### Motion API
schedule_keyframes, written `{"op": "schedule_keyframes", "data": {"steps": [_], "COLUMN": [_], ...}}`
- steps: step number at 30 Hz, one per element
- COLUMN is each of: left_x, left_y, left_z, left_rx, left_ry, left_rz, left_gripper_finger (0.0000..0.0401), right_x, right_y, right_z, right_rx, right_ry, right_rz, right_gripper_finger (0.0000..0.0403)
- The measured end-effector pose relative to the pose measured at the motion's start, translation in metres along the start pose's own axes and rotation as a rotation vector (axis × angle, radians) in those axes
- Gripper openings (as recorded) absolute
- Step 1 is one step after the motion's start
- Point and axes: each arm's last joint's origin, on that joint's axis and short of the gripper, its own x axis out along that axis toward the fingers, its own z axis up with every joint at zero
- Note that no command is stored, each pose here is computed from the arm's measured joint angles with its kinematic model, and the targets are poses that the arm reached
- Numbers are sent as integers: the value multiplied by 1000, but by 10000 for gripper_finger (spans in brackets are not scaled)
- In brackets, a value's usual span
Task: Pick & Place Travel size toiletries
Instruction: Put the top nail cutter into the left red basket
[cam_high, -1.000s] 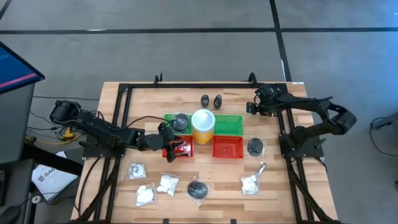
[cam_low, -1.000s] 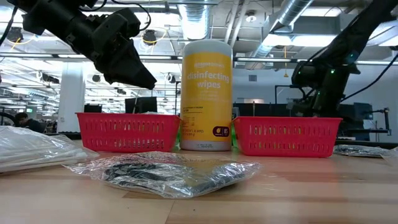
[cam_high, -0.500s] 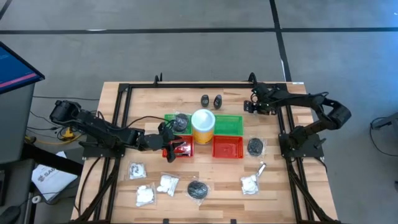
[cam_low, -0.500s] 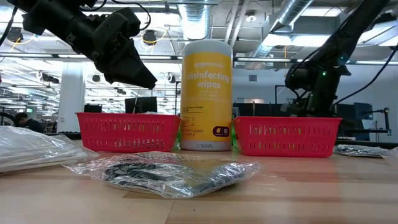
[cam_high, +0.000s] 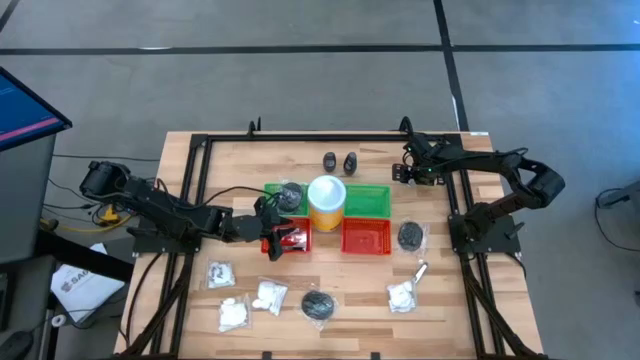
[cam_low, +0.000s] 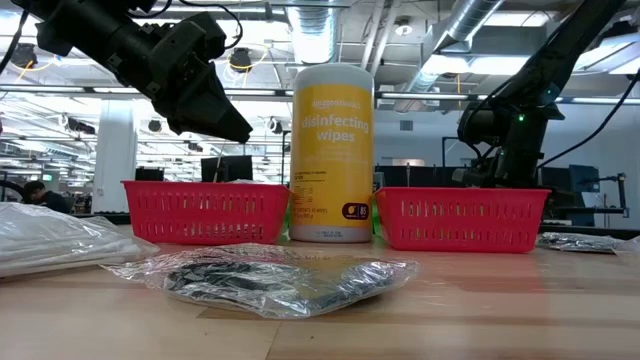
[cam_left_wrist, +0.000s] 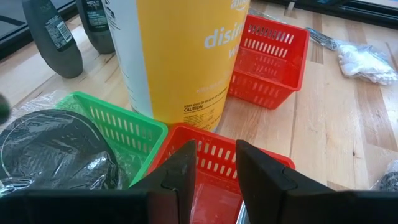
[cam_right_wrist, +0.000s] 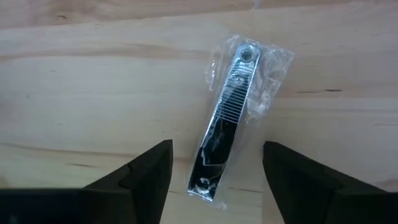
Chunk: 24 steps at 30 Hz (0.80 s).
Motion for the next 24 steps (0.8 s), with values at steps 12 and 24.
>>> {"op": "schedule_keyframes", "data": {"steps": [12, 24], "left_x": [0, 0], "left_y": [0, 0], "left_z": [0, 0], "left_rx": [0, 0], "left_ry": [0, 0], "left_rz": [0, 0], "left_gripper_finger": [104, 104], "right_x": [0, 0], "right_y": [-2, -2], "right_z": [0, 0], "right_rx": [-12, -65], "right_ry": [-11, -8], "right_rz": [-32, -30], "right_gripper_finger": [126, 45]}}
